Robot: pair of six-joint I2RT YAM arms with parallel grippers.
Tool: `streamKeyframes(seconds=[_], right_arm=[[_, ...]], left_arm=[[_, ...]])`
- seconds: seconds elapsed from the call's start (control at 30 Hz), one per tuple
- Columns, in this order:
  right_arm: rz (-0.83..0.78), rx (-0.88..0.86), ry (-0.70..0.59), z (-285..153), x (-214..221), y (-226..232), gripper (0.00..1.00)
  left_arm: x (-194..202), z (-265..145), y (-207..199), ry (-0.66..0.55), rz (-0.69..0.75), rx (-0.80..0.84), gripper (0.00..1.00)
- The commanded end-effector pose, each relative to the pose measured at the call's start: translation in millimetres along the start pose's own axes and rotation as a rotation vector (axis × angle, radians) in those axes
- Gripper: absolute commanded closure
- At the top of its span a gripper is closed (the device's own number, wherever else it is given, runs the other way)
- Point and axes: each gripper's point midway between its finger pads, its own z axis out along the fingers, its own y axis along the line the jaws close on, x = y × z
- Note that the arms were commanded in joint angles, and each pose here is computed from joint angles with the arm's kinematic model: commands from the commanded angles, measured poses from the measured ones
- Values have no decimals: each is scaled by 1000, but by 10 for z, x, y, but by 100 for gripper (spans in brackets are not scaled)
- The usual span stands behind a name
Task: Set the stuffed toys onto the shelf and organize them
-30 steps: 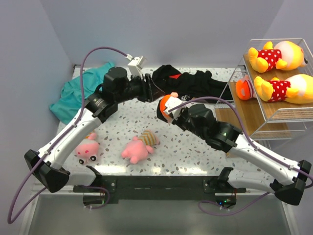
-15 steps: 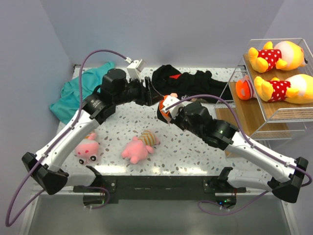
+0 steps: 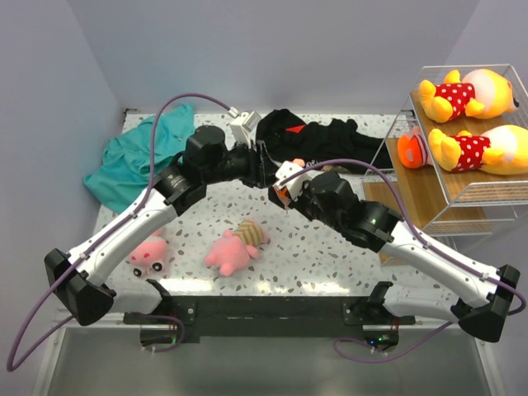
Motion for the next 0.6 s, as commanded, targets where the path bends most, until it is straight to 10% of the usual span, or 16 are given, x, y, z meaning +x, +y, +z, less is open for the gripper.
streamKeyframes(seconds=[0.0,0.13,0.57], right_arm=[[83,67,-64,-149,-348,-215,95],[208,117,-91,-486,-552,-415,48],[385,-20,-706,-1856,-2168,-846,1]], left_arm=[[-73,136,112,-21,37,-66,93],[-281,121,76,-92,-14,-37,100],[-569,109,-647,-299,-384,575,100]])
